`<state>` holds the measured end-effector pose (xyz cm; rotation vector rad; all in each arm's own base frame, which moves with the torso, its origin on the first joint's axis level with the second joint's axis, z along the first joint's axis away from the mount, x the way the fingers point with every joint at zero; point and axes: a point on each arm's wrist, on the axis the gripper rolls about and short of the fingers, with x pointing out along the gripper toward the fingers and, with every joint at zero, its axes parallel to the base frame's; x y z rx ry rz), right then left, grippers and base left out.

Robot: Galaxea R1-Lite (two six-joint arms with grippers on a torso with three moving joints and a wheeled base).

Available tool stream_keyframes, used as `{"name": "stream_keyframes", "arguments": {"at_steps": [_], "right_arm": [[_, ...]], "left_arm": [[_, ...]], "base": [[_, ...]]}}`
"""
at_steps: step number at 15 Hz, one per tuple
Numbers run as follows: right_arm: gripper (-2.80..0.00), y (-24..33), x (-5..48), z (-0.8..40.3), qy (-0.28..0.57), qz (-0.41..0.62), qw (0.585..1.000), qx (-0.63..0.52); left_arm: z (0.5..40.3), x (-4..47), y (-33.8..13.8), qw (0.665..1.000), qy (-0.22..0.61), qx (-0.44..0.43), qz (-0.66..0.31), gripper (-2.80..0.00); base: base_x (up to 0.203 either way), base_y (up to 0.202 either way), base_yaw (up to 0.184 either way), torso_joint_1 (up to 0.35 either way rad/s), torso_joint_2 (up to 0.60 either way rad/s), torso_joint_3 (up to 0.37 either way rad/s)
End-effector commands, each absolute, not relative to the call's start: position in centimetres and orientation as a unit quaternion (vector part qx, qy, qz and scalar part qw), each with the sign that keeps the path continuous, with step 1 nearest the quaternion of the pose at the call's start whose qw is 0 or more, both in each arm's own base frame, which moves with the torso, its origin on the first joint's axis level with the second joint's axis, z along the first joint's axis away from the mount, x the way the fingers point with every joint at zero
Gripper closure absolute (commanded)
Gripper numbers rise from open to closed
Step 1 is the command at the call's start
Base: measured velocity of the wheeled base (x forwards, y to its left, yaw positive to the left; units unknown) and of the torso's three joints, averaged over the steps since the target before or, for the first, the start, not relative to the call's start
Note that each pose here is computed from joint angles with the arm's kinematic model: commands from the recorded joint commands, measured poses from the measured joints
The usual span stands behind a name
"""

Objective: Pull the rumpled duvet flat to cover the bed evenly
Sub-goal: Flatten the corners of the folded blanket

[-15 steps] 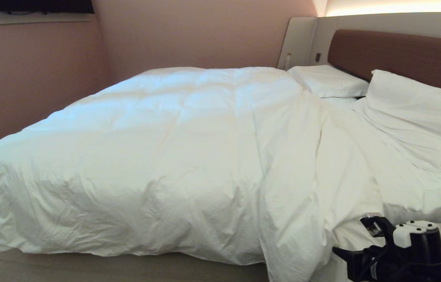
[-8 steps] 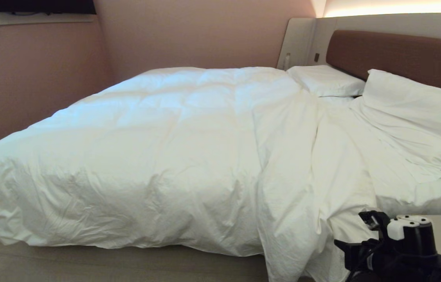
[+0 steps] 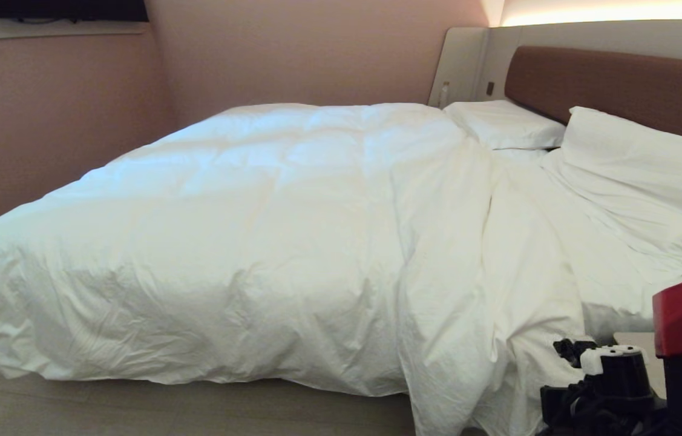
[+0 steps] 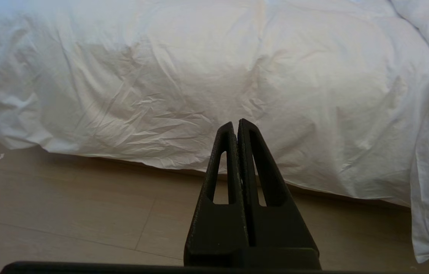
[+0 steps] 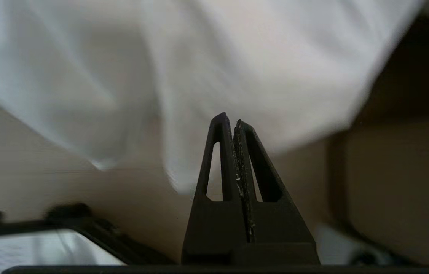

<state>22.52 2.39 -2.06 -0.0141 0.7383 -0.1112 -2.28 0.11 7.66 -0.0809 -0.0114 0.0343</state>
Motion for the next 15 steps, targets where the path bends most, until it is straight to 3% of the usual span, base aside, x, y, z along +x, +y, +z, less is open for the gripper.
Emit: {"name": "stream_keyframes", "arguments": {"at_steps": [1, 13, 14, 15], "right_arm": [[0.00, 2.1, 21.7, -2.2, 0.361, -0.086, 0.929, -0.021], [0.00, 0.2, 23.0, -3.6, 0.361, -0.127, 0.924, -0.011], [-2.80, -0.1, 23.0, -3.6, 0.360, -0.131, 0.924, -0.008], [-2.80, -0.1, 22.9, -3.6, 0.361, -0.132, 0.923, -0.007]], "left_arm": [[7.7, -2.3, 0.1, 0.999, -0.006, -0.041, 0.017, 0.00], [7.7, -2.3, 0.1, 0.999, -0.006, -0.041, 0.017, 0.00], [7.7, -2.3, 0.1, 0.999, -0.006, -0.041, 0.017, 0.00], [7.7, -2.3, 0.1, 0.999, -0.006, -0.041, 0.017, 0.00]], "base": [[0.000, 0.000, 0.000, 0.000, 0.00, 0.000], [0.000, 0.000, 0.000, 0.000, 0.00, 0.000], [0.000, 0.000, 0.000, 0.000, 0.00, 0.000], [0.000, 0.000, 0.000, 0.000, 0.00, 0.000]]}}
